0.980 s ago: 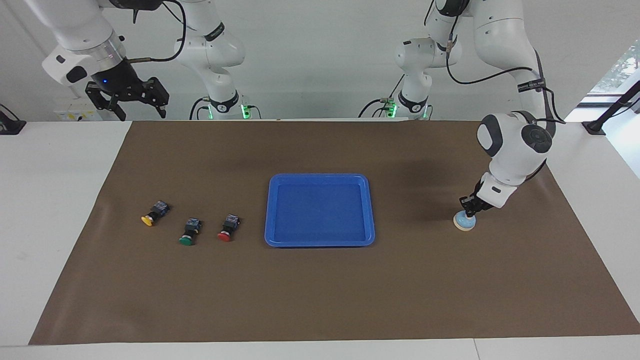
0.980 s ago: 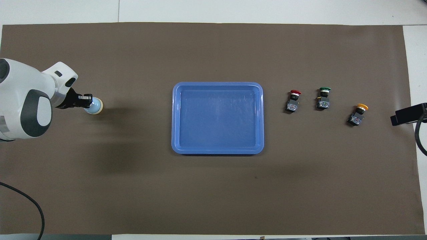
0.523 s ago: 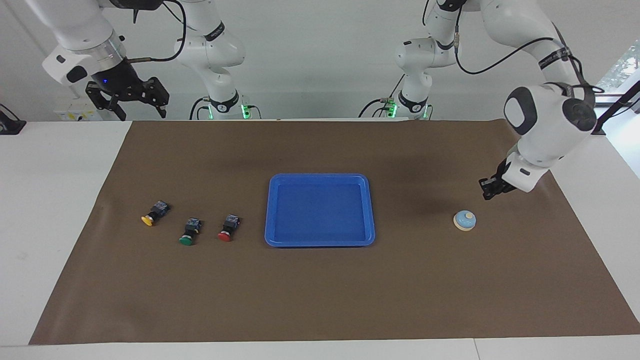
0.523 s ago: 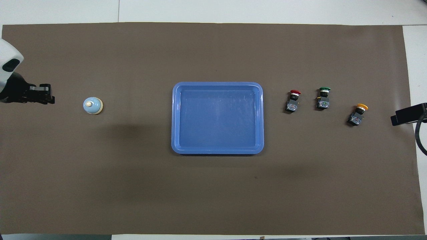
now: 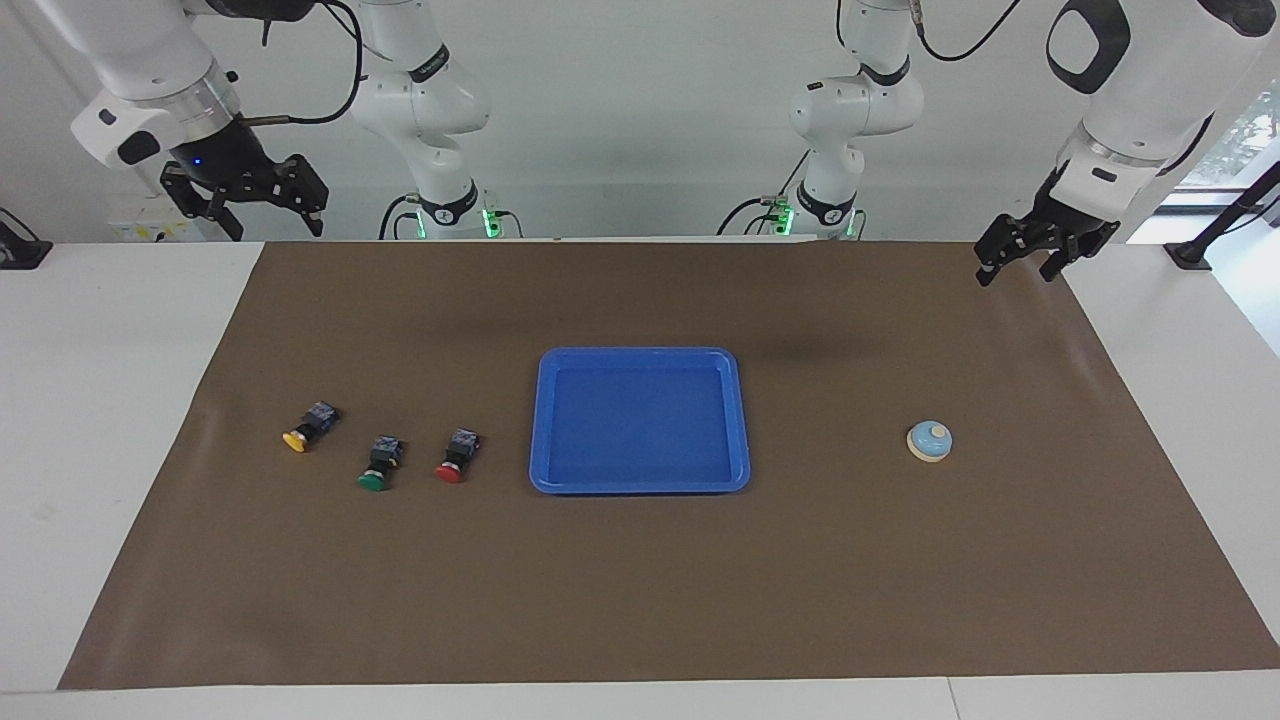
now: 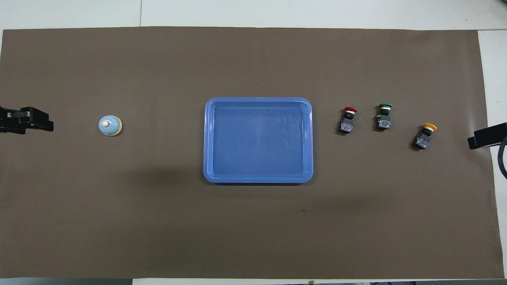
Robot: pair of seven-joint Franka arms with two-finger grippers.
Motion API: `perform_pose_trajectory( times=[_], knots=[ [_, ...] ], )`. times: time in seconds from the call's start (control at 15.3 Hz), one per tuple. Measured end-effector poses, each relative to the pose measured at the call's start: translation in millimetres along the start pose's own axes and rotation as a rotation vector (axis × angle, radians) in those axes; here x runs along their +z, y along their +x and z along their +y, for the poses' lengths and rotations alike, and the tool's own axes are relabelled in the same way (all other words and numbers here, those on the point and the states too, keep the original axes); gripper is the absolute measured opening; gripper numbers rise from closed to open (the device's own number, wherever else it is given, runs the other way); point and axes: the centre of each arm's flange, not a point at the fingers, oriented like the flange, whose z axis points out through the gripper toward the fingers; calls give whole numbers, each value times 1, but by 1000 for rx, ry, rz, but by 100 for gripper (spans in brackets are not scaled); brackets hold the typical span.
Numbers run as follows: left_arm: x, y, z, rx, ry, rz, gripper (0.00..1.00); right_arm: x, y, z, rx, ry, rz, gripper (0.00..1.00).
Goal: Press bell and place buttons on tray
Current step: 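Lift the left gripper off the bell and retract it, then reach the right gripper to the red-capped button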
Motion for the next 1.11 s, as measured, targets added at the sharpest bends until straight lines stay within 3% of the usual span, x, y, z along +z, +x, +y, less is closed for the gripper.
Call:
perform_pose_trajectory(
  times=[0.33,0.52,1.11],
  knots=[
    [-3,-5,1,1,0,-34,100,3,0,-3,-1,0,-4,100],
    [-2,-8,2,3,0,-67,100,22,9,-19,31,-6,39,100],
    [0,-10,7,119,-3,-83,100,150,52,-101,183,-1,122,100]
  ],
)
